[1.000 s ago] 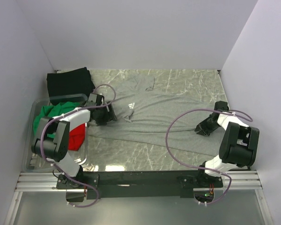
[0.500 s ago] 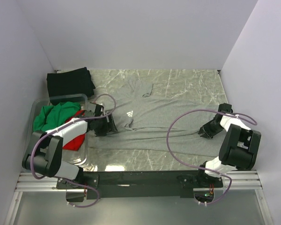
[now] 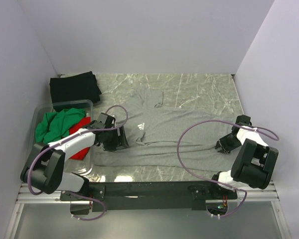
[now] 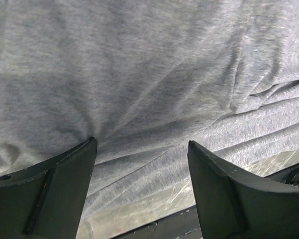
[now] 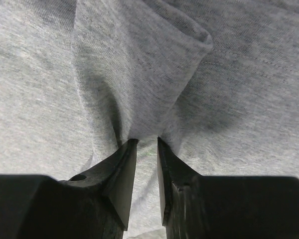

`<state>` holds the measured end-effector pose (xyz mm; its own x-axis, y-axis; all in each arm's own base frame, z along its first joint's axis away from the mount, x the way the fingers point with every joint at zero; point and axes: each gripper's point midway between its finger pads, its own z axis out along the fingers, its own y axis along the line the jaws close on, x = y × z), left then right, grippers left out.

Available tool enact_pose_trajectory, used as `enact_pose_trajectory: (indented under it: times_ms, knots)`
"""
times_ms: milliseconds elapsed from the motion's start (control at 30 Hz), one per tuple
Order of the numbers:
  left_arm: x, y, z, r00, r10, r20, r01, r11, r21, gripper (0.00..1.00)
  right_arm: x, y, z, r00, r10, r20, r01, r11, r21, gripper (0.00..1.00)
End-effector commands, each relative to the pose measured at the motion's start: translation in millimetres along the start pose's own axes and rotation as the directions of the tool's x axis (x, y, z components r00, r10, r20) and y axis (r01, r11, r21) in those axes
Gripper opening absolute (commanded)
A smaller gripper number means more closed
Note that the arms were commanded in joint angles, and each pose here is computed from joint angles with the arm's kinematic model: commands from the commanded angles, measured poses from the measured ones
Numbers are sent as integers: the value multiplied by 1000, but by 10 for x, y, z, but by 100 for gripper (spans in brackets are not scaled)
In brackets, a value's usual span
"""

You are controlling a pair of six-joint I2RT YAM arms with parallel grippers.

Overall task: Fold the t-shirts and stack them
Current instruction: Fold the tshirt

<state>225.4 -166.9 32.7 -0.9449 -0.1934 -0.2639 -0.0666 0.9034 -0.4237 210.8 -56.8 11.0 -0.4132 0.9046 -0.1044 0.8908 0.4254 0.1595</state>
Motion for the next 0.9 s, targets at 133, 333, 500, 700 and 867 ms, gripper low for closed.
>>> enact_pose_trajectory:
  times_ms: [133, 333, 500, 700, 867]
  knots:
    - [-458, -280, -344, 992, 37, 125, -38, 999, 4, 83, -108, -185, -315, 996, -56, 63, 50, 995, 91, 32]
    - [-703, -448, -419, 989, 56, 136, -57, 998, 0, 85, -89, 110, -559, 986, -126, 108, 125, 992, 12, 33]
    - [-384, -218, -297, 999, 27, 33, -25, 998, -53, 85, 476, 382, -508, 955, -292, 52, 293, 956, -14, 33]
    - [-86, -11, -254, 999, -4, -41, 0, 995, -99, 84, 1069, 494, -352, 871, -488, -50, 486, 872, -58, 33]
    - [57, 111, -221, 996, -28, -88, 15, 990, -142, 85, 1550, 602, -242, 772, -624, -123, 610, 781, -135, 31]
